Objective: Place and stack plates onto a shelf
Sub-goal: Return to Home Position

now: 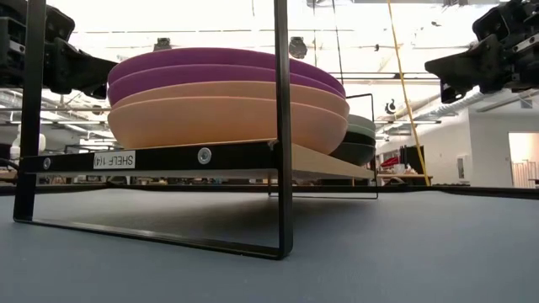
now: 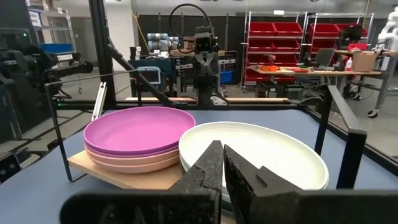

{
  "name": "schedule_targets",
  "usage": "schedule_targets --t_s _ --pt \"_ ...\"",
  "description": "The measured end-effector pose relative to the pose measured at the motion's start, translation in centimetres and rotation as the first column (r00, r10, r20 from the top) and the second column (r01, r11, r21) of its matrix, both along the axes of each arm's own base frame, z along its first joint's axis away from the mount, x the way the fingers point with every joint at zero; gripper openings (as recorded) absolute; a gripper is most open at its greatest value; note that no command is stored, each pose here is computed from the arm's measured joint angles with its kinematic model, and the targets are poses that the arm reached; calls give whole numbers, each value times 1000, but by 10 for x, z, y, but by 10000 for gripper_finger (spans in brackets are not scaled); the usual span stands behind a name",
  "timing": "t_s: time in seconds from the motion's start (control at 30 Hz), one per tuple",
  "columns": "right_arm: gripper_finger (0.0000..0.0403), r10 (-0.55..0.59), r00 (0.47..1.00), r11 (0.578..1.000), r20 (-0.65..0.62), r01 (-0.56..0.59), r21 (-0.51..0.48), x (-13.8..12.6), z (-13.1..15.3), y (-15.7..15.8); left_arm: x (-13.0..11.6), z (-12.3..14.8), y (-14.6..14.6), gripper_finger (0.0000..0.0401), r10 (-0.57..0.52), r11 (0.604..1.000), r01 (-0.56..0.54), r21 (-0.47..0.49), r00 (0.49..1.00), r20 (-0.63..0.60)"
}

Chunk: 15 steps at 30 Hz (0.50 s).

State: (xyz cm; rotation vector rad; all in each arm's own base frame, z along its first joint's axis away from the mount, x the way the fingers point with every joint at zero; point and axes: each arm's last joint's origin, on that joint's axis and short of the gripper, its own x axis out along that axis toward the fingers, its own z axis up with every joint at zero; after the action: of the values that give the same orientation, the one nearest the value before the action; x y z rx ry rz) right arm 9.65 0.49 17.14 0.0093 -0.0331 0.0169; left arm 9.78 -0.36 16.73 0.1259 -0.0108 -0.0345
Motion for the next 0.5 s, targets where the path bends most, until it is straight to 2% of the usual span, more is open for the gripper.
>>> schedule_targets --t_s 0.2,0.5 --pt "0 -3 999 1000 47 3 3 0 5 0 0 0 0 5 0 1000 0 0 1000 0" --pt "0 -2 999 1000 54 2 4 0 5 0 0 0 0 5 0 1000 0 0 1000 0"
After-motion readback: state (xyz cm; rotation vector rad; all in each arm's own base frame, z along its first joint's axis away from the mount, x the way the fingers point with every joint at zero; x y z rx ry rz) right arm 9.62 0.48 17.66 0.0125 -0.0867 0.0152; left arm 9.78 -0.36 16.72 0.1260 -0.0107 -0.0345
